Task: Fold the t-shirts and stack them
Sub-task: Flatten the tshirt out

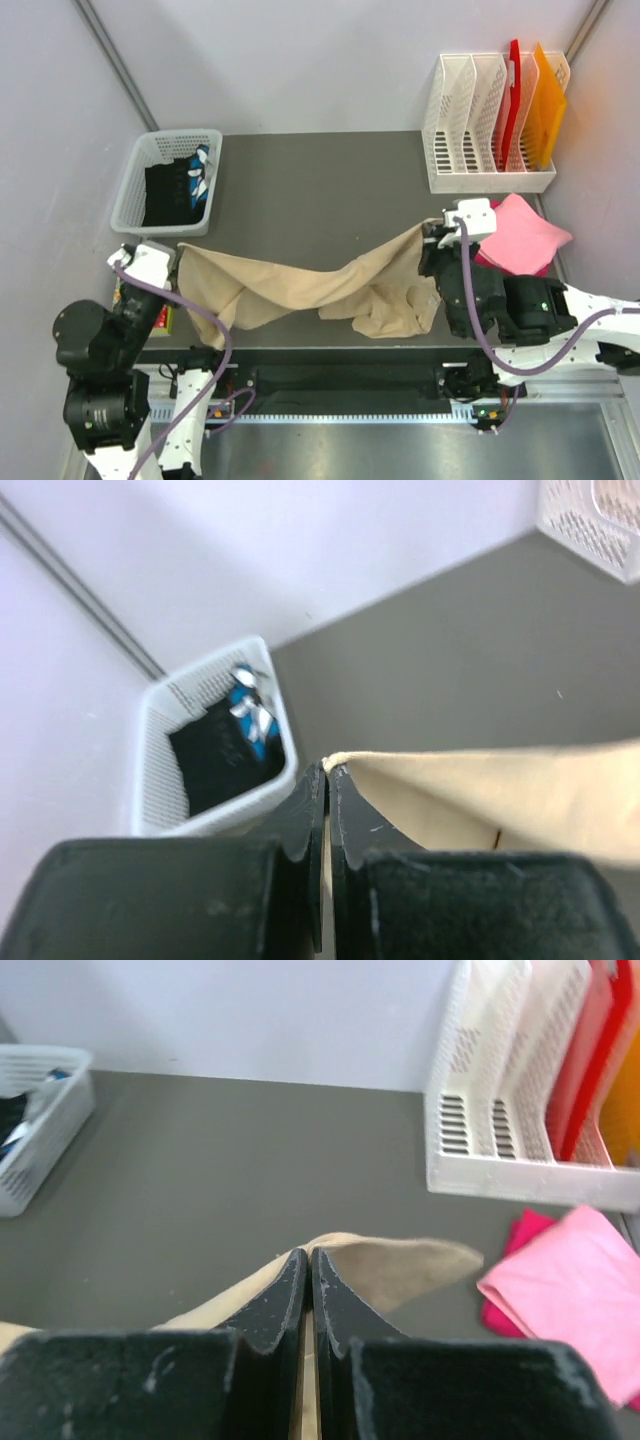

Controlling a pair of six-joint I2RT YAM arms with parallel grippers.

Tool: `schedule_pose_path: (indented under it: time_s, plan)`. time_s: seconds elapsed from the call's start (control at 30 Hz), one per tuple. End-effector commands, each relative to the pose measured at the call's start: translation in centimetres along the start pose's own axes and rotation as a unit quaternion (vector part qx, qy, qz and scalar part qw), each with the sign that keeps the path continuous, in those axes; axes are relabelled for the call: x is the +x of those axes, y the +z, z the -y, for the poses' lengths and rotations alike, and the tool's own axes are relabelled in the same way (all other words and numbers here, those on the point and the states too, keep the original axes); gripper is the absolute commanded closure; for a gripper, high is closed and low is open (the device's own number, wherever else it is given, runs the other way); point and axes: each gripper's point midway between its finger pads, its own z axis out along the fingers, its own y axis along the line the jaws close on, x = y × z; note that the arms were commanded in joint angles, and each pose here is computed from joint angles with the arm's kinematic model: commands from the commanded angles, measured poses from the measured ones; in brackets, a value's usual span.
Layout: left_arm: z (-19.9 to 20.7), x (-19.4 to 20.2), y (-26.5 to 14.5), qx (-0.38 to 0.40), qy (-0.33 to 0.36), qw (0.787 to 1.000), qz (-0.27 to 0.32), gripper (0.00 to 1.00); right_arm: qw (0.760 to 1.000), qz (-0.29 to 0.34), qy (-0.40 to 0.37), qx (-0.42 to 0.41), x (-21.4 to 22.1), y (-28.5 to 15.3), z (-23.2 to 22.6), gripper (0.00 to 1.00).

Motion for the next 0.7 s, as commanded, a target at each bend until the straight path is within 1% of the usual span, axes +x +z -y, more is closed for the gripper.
schedule_pose_path:
  time_s: [0.0,0.07,0.1,0.13,0.2,0.23,0.27,0.3,0.33,0.37,0.43,0.47,0.5,0.53,0.57,0.6,0.67]
  plan:
    - [-2.5,-4.3,-1.6,-0.065,0.017,0.996,0.051,1.0,0.99,0.034,0.045,0.133,-5.4,-2.1,5.5,1.0]
    - [-4.0,-4.9,-0.7,-0.089,0.015,0.995,0.048,1.0,0.989,0.033,0.052,0.134,-6.2,-2.1,6.0,1.0]
    - [-4.4,-4.9,-0.1,-0.091,0.015,0.995,0.045,1.0,0.988,0.031,0.071,0.134,-7.3,-2.2,6.7,1.0]
    - [-5.1,-4.2,1.4,-0.093,0.009,0.995,0.027,1.0,0.988,0.03,0.072,0.137,-7.8,-2.2,7.1,1.0]
    - [-6.4,-3.9,2.9,-0.114,0.006,0.993,0.017,1.0,0.986,0.026,0.087,0.137,-9.5,-2.3,8.2,1.0]
    - [-7.0,-3.5,4.1,-0.118,0.003,0.993,0.007,1.0,0.985,0.027,0.084,0.151,-10.0,-2.2,8.7,1.0]
    - [-7.7,-3.5,4.8,-0.131,0.003,0.991,0.008,1.0,0.984,0.024,0.075,0.158,-10.5,-2.2,9.2,1.0]
    - [-8.0,-3.6,5.2,-0.135,0.002,0.991,0.01,1.0,0.982,0.025,0.095,0.162,-11.8,-2.1,10.2,1.0]
    - [-8.3,-3.5,5.9,-0.135,-0.001,0.991,0.005,1.0,0.982,0.024,0.088,0.163,-12.4,-2.0,10.5,1.0]
    - [-8.8,-4.2,5.9,-0.143,-0.001,0.99,0.014,1.0,0.983,0.023,0.081,0.163,-13.0,-2.0,10.8,1.0]
    - [-9.3,-4.9,6.5,-0.147,-0.007,0.989,0.015,1.0,0.981,0.029,0.098,0.162,-14.5,-1.9,11.8,1.0]
    - [-9.5,-6.0,6.0,-0.151,-0.006,0.988,0.026,1.0,0.984,0.025,0.077,0.16,-14.9,-1.9,12.3,1.0]
    - [-9.6,-6.6,5.8,-0.153,-0.008,0.988,0.031,1.0,0.982,0.027,0.104,0.156,-15.3,-1.8,11.8,1.0]
    - [-9.6,-6.9,5.7,-0.153,-0.008,0.988,0.031,1.0,0.982,0.026,0.105,0.154,-15.4,-1.8,12.2,1.0]
    - [-9.6,-7.2,5.4,-0.153,-0.006,0.988,0.034,1.0,0.986,0.019,0.063,0.153,-15.3,-1.9,12.5,1.0]
    - [-9.5,-7.8,4.7,-0.154,-0.006,0.987,0.036,1.0,0.984,0.022,0.094,0.148,-15.0,-1.7,11.7,1.0]
    - [-9.6,-8.3,3.9,-0.16,-0.002,0.986,0.041,1.0,0.985,0.019,0.082,0.149,-14.5,-1.7,12.0,1.0]
